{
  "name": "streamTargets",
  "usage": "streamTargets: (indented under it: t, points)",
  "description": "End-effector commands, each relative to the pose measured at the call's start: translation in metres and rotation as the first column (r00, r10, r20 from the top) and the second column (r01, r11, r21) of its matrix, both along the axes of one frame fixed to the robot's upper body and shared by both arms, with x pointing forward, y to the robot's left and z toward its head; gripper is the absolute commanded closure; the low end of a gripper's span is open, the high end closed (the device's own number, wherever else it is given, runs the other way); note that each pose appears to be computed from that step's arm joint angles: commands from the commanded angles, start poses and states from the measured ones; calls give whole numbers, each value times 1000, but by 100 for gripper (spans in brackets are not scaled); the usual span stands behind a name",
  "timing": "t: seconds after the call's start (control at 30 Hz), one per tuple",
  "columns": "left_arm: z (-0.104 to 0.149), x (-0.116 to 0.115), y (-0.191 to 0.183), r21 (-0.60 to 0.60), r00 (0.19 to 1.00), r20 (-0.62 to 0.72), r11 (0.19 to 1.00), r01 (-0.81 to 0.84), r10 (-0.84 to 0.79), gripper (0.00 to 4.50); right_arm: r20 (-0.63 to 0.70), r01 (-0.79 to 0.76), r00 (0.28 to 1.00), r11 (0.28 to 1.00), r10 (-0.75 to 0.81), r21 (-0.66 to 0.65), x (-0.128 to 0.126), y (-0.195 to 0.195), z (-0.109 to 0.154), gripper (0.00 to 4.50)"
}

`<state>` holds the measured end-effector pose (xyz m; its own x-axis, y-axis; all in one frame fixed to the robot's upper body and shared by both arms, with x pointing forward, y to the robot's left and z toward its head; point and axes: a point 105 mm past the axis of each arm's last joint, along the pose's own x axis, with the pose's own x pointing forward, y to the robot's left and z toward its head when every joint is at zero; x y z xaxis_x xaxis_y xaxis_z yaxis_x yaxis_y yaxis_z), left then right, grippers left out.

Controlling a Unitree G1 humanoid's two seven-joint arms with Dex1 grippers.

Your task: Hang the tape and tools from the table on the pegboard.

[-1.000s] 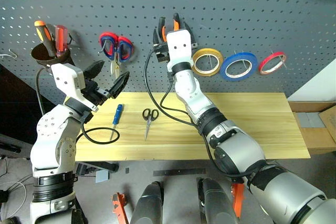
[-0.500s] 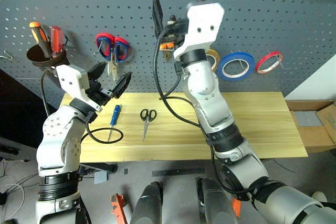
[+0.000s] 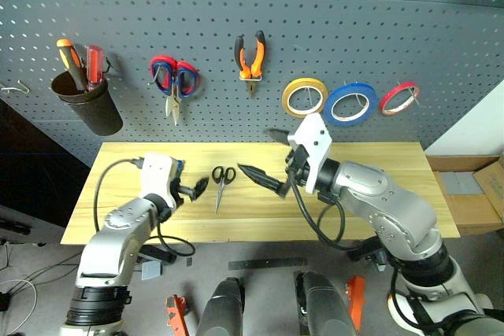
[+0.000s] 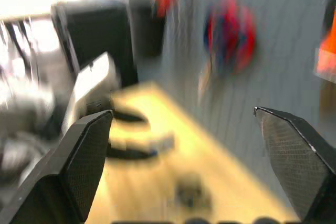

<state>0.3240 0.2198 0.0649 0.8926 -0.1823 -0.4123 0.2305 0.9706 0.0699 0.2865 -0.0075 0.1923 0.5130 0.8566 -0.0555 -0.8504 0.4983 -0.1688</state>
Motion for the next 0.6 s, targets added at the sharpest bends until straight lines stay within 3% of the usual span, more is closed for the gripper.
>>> streamTargets:
  t: [0.03,0.27,0.6]
  points:
    - [-23,1,-9,19,992,-122,999,-33,35,0,-11,-56,998,998,56,-3,-12,6,5,4]
    - [-50,15,-40,28,976,-219,1000,-5,11,0,-138,-59,989,994,46,-90,-19,5,-24,4]
    - [-60,38,-55,4,968,-243,998,-69,68,0,-165,-37,986,992,16,-124,-17,4,-32,4]
